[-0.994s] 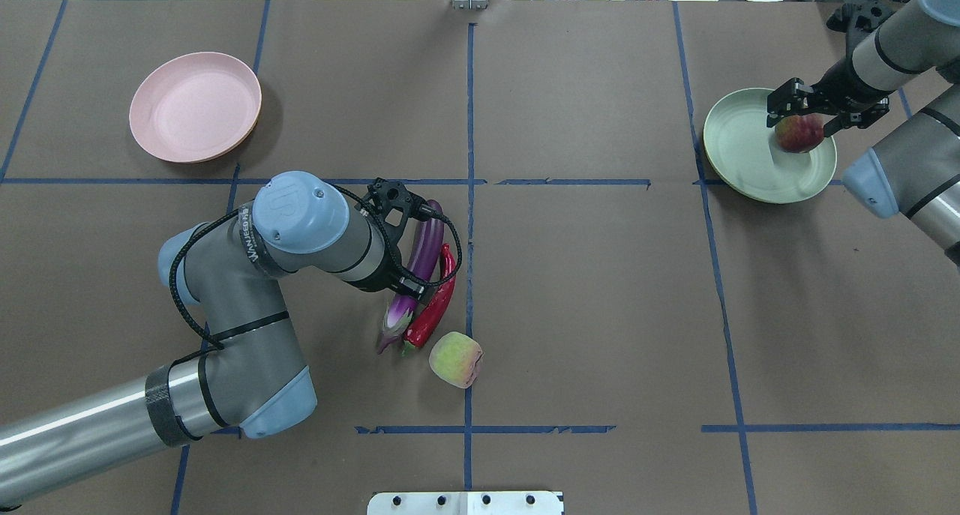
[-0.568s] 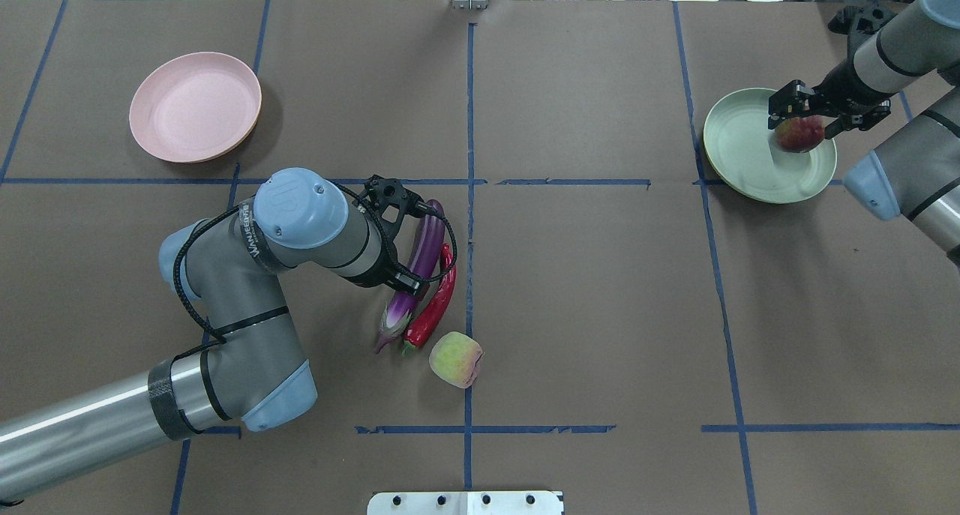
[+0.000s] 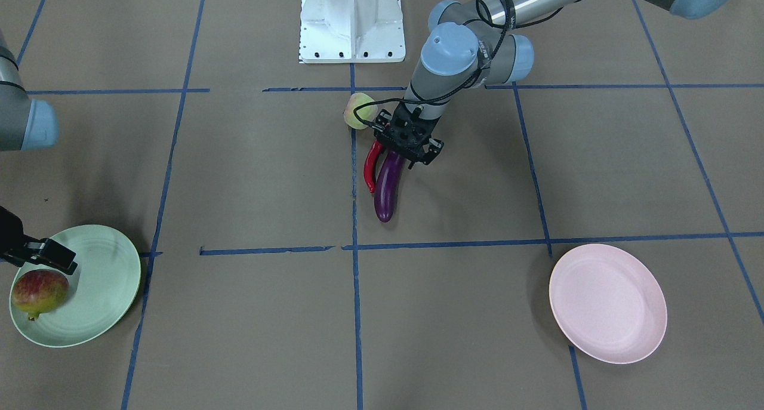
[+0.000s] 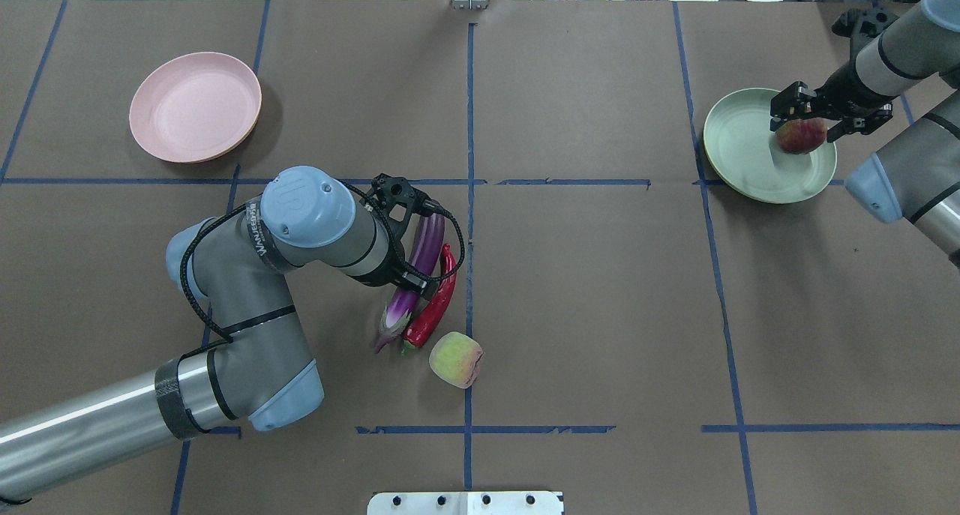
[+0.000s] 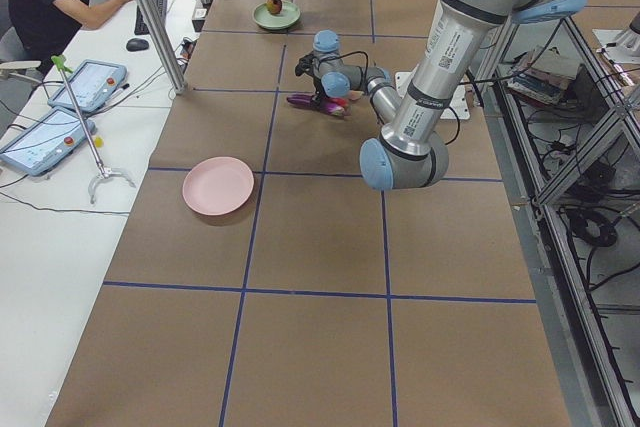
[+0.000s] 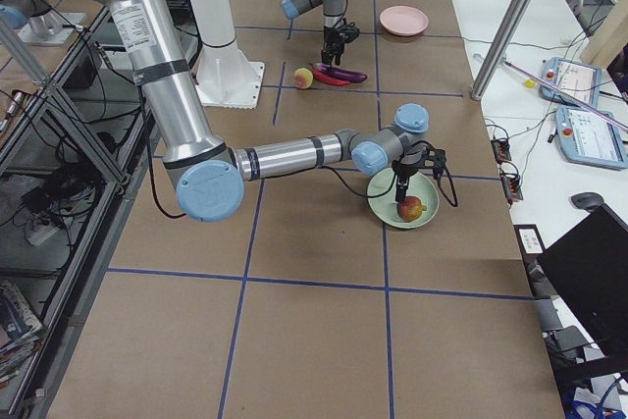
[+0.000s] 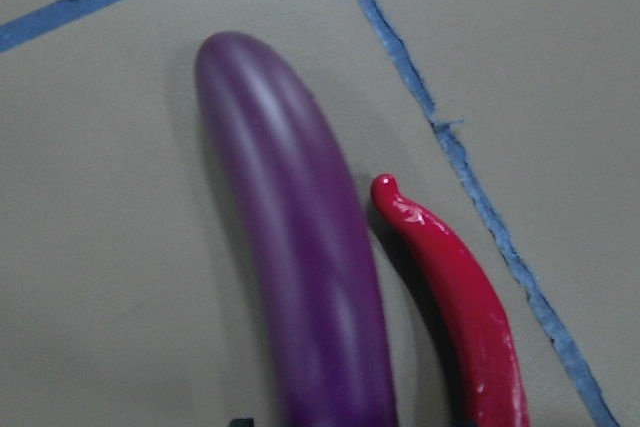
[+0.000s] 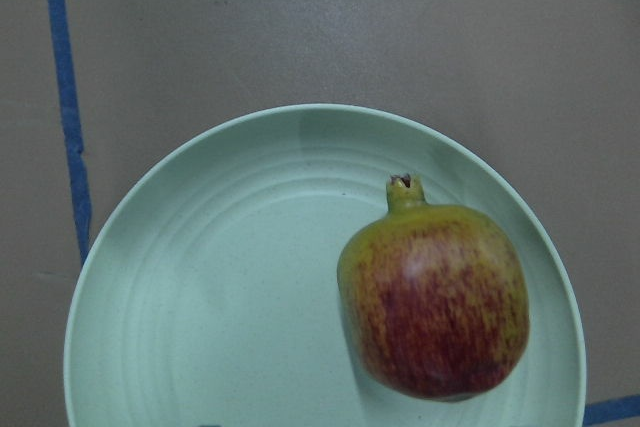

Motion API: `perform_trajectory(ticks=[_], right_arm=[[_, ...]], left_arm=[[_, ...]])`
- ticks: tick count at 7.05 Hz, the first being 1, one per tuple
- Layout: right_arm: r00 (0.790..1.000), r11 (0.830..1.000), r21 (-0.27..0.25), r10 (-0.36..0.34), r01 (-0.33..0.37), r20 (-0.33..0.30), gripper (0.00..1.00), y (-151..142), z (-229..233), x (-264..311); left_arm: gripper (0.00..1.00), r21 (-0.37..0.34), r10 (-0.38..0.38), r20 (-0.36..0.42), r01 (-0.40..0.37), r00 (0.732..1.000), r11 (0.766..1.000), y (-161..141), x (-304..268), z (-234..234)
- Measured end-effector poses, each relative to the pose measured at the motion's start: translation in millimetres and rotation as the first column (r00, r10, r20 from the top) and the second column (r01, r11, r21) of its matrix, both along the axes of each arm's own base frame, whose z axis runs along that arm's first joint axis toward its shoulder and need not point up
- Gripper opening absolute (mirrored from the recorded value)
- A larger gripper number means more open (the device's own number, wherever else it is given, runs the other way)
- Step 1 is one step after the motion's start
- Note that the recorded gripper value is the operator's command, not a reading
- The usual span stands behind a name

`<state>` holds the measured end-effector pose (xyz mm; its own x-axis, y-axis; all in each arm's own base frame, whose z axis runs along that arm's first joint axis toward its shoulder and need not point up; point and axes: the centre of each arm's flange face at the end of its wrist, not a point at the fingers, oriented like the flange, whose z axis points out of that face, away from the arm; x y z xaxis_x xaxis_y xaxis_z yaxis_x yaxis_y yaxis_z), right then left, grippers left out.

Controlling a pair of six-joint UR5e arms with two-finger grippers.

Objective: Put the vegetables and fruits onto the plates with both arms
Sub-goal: 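Grasp purple eggplant with left gripper while right gripper releases pomegranate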

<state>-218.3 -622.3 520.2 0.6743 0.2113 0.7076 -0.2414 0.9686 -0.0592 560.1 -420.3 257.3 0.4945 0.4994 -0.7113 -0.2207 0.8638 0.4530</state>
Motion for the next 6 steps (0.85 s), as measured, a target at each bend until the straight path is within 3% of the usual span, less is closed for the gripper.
perform_trajectory(ticks=[1,2,3,4,6], right_arm=[[1.000,1.000,-0.002,0.002,-0.002,0.000,1.00,0,0,0],[1.000,1.000,-0.003,0.003,-0.003,0.000,1.00,0,0,0],[1.000,1.000,-0.003,0.004,-0.004,0.002,1.00,1,-1,-1],[1.000,1.000,-0.002,0.012,-0.012,0.008,1.00,1,-6,-1],[0.997,0.999,-0.007,0.042,-0.041,0.063,1.00,19,-47,-20]], left_arm=[[0.66,-0.003,0.001,0.008,-0.001,1.000,1.000,-1,3,4],[0.47,-0.007,0.002,0.016,-0.002,1.000,1.000,-2,6,9],[0.09,-0.010,0.003,0.024,-0.003,1.000,1.000,-3,8,14],[0.00,-0.010,0.004,0.028,-0.003,1.000,1.000,-4,9,16],[0.00,-0.012,-0.017,0.023,0.017,1.000,1.000,-13,-3,14]])
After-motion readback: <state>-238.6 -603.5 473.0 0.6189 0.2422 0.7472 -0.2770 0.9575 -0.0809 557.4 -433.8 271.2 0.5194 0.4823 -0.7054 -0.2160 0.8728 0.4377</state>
